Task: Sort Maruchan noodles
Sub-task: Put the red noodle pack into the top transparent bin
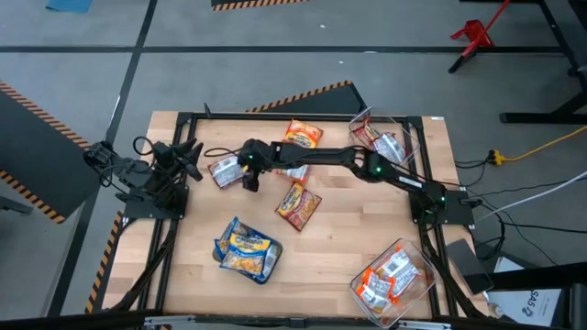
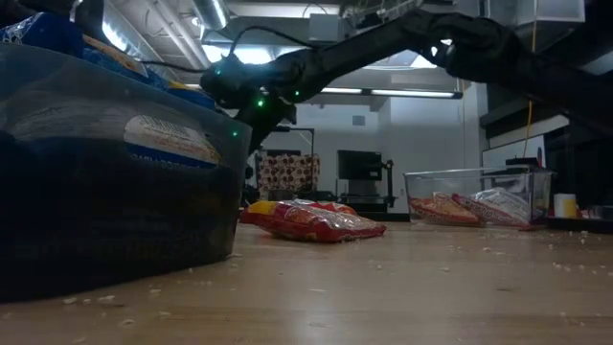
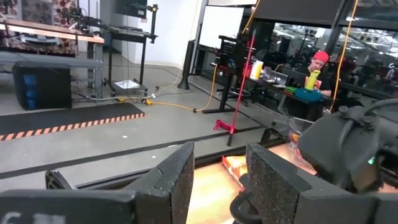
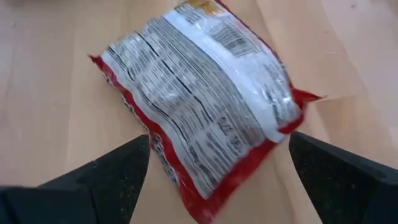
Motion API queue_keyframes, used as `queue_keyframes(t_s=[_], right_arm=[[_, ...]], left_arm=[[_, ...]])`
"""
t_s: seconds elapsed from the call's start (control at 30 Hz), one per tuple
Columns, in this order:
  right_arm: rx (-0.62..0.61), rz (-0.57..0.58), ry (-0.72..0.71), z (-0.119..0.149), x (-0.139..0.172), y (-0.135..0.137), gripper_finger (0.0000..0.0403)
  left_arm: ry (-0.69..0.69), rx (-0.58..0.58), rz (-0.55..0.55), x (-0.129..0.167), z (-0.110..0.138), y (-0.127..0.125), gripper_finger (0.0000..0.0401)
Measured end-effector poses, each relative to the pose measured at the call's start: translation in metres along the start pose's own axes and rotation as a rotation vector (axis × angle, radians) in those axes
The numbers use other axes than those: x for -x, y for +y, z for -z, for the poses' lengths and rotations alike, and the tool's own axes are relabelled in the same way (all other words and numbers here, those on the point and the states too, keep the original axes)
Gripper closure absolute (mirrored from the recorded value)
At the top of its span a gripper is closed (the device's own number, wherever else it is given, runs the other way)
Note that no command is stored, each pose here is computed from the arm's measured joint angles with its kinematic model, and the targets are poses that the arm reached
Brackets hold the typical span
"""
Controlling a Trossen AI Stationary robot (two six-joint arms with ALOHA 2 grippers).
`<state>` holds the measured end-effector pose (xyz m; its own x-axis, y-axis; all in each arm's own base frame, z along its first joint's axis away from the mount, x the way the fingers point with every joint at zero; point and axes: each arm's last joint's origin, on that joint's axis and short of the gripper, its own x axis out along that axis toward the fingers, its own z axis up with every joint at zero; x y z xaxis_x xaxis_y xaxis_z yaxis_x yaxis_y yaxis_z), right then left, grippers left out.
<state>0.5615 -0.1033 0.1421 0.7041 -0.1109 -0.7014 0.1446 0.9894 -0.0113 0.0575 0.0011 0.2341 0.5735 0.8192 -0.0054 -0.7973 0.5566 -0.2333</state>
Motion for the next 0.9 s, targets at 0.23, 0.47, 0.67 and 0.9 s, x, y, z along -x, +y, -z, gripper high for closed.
queue_keyframes(t_s=[0.23,0.47,0.67,0.9], right_arm=[[-0.056,0.027,0.045,0.016,-0.018,-0.001,0.0033],[-0.074,0.072,0.062,0.019,-0.019,0.003,0.0126],[-0.109,0.059,0.065,0.019,-0.019,0.001,0.0276],[-0.184,0.02,0.067,0.019,-0.019,0.001,0.0391]], left_arm=[[-0.004,-0.015,-0.015,0.0,0.0,0.001,0.0261],[-0.003,-0.026,-0.016,0.0,0.001,0.001,0.0261],[-0.002,-0.032,-0.016,0.0,0.002,0.001,0.0261],[-0.001,-0.031,-0.013,0.0,0.002,0.001,0.0261]])
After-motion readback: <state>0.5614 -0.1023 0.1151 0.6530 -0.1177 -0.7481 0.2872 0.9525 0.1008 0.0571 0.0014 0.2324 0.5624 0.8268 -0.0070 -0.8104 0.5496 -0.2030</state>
